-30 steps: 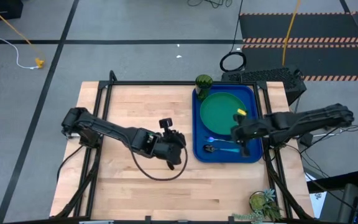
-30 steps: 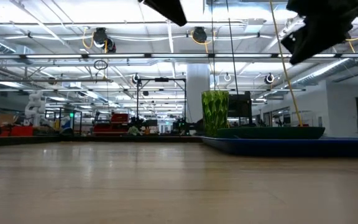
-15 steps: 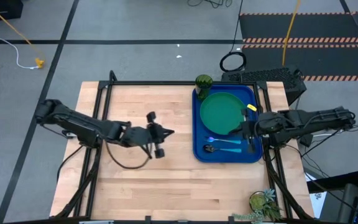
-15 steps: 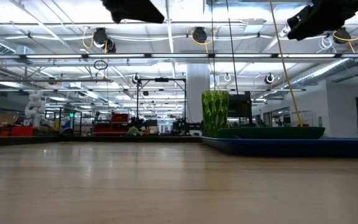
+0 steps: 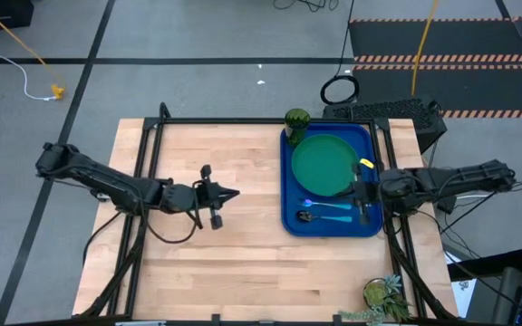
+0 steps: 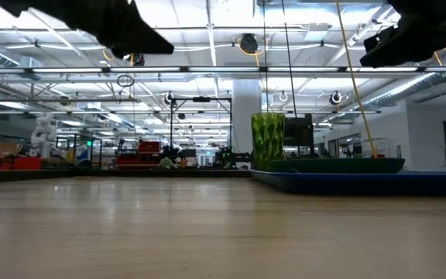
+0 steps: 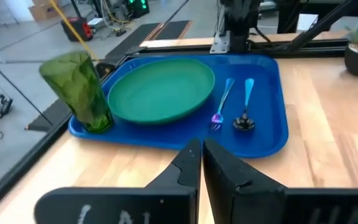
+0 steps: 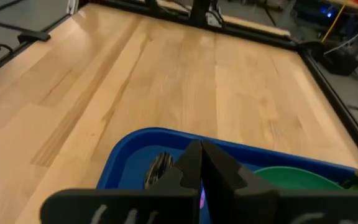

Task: Pick and place plate/cup/fork/spoon on tray
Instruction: Return to Home Position

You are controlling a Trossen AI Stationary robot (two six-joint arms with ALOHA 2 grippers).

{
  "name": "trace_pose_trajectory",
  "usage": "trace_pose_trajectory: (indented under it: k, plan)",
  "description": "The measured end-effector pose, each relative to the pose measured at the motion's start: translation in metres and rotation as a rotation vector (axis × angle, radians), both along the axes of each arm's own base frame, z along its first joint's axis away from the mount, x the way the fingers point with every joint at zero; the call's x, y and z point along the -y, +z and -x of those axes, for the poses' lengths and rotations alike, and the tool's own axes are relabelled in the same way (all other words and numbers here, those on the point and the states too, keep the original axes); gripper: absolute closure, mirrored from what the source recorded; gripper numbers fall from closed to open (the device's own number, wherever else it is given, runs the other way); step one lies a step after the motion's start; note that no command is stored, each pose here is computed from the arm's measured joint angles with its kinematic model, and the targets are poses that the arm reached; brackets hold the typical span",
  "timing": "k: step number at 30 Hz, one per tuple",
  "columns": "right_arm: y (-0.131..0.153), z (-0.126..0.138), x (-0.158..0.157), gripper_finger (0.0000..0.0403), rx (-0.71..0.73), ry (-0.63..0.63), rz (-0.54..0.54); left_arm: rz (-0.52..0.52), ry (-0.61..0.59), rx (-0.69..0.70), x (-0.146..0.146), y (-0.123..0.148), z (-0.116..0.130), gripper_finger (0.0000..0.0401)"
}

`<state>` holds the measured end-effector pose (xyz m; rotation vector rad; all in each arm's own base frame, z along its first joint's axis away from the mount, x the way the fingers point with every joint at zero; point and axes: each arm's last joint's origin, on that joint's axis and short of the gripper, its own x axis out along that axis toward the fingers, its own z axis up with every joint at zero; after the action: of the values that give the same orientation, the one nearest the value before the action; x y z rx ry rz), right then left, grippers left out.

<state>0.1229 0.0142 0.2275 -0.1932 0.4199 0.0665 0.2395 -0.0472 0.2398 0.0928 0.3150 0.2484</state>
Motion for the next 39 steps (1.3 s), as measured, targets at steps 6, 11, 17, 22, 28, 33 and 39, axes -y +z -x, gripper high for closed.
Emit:
trace_pose_trajectory:
  k: [6,11,17,22,28,33,39]
  plan:
    - [-0.010,0.007,0.001,0.0403,0.023,0.002,-0.003,0.021,0.014,-0.018,-0.003,-0.019,0.006,0.0397]
    - [-0.018,0.012,0.002,0.0403,0.066,-0.003,-0.011,0.022,0.015,-0.025,-0.004,-0.027,0.009,0.0387]
    - [-0.026,0.009,0.001,0.0403,0.139,-0.009,-0.023,0.024,0.015,-0.015,-0.004,-0.034,0.012,0.0388]
    - [-0.046,0.005,0.002,0.0403,0.204,-0.041,-0.028,0.021,0.015,-0.014,-0.004,-0.034,0.012,0.0397]
    - [-0.054,0.005,0.001,0.0403,0.226,0.003,-0.041,0.020,0.015,-0.014,-0.004,-0.034,0.012,0.0382]
    - [-0.047,0.005,-0.001,0.0403,0.290,0.054,-0.040,0.019,0.015,-0.004,-0.005,-0.033,0.012,0.0395]
    - [-0.056,0.005,-0.001,0.0403,0.343,0.060,-0.038,0.015,0.010,0.033,-0.004,-0.029,0.011,0.0387]
